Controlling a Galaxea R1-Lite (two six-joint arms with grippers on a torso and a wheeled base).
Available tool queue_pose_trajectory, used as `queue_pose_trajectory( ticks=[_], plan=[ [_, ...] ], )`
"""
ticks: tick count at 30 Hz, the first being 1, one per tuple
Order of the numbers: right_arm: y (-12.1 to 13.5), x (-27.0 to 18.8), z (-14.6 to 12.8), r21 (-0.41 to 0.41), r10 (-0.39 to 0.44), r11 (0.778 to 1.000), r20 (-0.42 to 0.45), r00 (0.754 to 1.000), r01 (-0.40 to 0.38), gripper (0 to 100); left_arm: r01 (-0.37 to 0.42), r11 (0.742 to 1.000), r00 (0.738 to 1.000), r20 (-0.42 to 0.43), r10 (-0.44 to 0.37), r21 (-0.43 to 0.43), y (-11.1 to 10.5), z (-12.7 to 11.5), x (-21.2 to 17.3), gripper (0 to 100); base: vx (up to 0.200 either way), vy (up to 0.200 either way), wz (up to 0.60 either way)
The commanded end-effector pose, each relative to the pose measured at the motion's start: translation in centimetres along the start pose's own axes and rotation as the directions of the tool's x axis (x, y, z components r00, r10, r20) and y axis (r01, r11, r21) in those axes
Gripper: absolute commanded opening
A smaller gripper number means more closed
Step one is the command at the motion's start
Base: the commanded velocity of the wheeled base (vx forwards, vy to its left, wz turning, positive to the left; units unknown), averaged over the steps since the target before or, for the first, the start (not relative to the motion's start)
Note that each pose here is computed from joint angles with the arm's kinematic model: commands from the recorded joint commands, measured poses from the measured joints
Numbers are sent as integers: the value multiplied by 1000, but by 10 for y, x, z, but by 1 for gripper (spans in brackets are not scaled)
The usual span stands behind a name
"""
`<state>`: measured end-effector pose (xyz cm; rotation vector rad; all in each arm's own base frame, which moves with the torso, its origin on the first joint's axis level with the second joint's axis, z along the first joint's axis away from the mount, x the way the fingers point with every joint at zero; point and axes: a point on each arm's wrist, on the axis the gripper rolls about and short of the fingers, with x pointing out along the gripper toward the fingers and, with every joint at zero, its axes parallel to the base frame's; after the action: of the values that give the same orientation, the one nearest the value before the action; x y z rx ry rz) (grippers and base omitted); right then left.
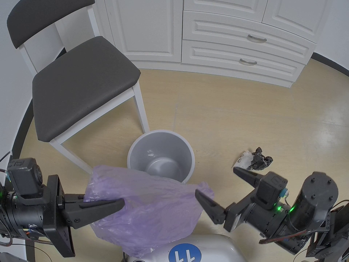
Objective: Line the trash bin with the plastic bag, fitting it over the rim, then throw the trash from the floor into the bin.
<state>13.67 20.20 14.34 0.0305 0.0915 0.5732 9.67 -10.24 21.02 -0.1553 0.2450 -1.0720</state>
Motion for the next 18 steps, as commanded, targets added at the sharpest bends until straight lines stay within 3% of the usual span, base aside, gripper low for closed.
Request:
queue_pose_trajectory(
  ticks=[1, 5, 8, 14, 18],
  plan=[
    [8, -2, -20, -36, 48, 998, -79, 996, -50, 100, -8, 1000, 1000, -8, 8, -5, 2, 0, 4, 0, 0, 0, 0],
    [17, -6, -37, -37, 110, 992, -148, 983, -117, 100, -6, 1000, 1000, 21, 6, -1, 1, 6, 2, 0, 0, 0, 0],
    [26, -8, -46, 9, 184, 983, -190, 964, -186, 100, -9, 1000, 999, 38, 9, -5, 1, 8, 2, 0, 0, 0, 0],
    [33, -21, -53, 13, 260, 964, -227, 938, -264, 100, -13, 1000, 998, 60, 13, 1, 2, 10, 1, 0, 0, 0, 0],
    [29, -21, -46, 15, 245, 969, -188, 951, -247, 100, -22, 1000, 998, 56, 22, 3, 4, 8, 0, 0, 0, 0, 0]
  ],
)
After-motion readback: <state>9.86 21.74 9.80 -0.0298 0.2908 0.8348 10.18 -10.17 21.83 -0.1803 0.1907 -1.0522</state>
